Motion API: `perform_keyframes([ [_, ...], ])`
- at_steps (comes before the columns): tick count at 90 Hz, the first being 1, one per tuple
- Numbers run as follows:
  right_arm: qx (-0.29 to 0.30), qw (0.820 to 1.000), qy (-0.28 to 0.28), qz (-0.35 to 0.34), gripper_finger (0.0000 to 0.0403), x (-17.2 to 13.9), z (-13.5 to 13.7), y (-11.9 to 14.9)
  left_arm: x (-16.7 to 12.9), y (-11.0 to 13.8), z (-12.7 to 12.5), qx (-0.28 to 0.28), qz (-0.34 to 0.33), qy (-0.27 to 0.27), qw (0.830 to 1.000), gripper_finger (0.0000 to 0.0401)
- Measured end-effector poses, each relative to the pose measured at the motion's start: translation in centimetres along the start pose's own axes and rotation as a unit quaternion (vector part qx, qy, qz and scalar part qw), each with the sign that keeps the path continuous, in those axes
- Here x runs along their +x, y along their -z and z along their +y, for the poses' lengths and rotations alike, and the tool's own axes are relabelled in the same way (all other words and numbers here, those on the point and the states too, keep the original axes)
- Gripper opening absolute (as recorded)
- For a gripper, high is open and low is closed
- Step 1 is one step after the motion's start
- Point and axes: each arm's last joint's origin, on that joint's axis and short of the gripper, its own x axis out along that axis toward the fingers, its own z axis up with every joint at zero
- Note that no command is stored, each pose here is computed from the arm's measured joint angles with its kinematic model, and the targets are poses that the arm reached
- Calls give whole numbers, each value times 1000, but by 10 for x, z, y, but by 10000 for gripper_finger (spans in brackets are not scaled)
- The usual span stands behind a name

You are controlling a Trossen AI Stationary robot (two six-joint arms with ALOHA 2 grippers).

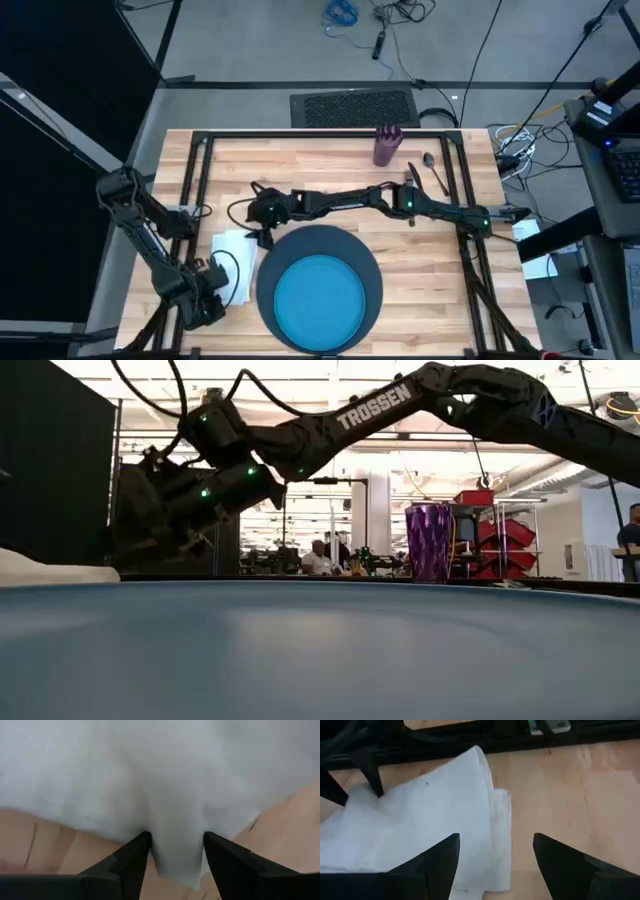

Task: Set table place
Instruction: Adjust the table napkin

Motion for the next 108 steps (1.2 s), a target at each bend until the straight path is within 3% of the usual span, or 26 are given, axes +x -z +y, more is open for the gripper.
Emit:
perform_keyframes([
  [40,28,1000,4,12,213,14,-4,21,0,0,5,13,-1,-22,1000,182],
  [49,24,1000,3,-3,166,14,-4,19,0,0,4,9,-2,-22,1000,182],
  [62,22,1000,2,-13,41,14,-4,17,0,0,4,5,-4,-22,1000,182],
  [67,22,1000,2,-11,15,14,-4,17,0,0,4,3,-4,-22,1000,182],
  [89,62,998,10,29,2,13,2,22,0,0,5,1,-5,-22,1000,182],
  [108,66,991,95,68,1,2,20,15,0,0,5,3,-7,-24,1000,182],
])
